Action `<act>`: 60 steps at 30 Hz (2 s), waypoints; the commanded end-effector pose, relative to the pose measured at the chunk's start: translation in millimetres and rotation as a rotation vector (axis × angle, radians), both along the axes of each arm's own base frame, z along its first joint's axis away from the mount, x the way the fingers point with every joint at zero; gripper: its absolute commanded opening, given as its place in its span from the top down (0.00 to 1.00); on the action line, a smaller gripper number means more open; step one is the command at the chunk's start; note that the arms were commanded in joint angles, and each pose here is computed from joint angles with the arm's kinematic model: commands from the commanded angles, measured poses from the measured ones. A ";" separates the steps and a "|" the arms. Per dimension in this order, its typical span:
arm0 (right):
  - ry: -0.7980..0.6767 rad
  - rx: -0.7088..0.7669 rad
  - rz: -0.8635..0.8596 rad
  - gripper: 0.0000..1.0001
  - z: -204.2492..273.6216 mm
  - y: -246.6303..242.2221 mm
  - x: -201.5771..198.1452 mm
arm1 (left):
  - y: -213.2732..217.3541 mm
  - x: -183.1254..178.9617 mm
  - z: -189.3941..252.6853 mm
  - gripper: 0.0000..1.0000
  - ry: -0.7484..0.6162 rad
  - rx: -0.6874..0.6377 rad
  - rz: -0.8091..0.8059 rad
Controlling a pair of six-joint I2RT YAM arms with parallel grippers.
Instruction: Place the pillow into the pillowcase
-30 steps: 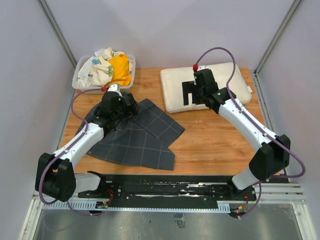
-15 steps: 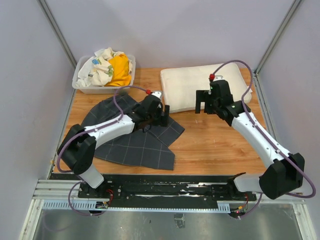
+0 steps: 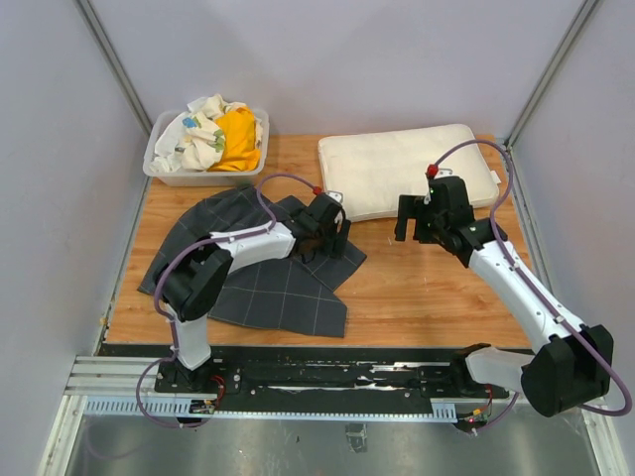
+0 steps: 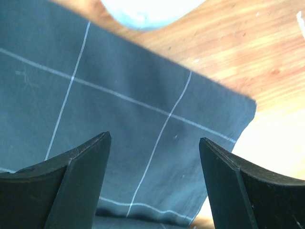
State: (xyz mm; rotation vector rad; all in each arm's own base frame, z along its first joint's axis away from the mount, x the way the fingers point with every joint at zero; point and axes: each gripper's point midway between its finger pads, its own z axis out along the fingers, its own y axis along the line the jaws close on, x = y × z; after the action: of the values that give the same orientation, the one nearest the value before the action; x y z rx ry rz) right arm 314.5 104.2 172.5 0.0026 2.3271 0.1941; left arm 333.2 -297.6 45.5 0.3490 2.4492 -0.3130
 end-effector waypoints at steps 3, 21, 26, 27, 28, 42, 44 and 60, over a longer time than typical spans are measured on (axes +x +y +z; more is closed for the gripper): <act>0.017 0.033 -0.007 0.02 -7.6 -2.3 -9.1 | -24.1 19.6 7.1 0.18 -0.045 -0.004 -0.043; 0.035 0.065 0.018 0.02 -7.3 5.7 -10.6 | 3.6 25.7 -60.3 1.00 0.053 0.135 0.084; 0.037 0.079 0.019 0.02 -7.2 8.6 -8.3 | 60.9 35.8 -72.8 1.00 0.105 0.153 0.227; 0.037 0.083 0.021 0.02 -8.0 9.7 -8.0 | 79.6 41.7 -72.6 1.00 0.105 0.171 0.267; 0.038 0.089 0.024 0.02 -8.4 11.2 -7.3 | 94.1 44.6 -73.5 1.00 0.106 0.189 0.294; 0.075 0.161 0.062 0.02 -15.2 31.4 0.2 | 205.0 98.0 -55.8 1.00 0.084 0.246 0.527; 0.082 0.159 0.068 0.02 -16.7 33.7 0.5 | 203.2 107.8 -52.0 1.00 0.082 0.235 0.529; 0.096 0.155 0.114 0.02 -17.0 49.4 6.6 | 263.8 90.1 -38.8 0.97 0.085 0.370 0.651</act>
State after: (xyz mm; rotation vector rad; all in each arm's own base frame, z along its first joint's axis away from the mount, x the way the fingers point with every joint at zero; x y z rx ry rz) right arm 316.0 142.7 141.7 -0.0173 2.4361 0.4081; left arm 457.0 -69.3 24.0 -0.2995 2.4177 0.2706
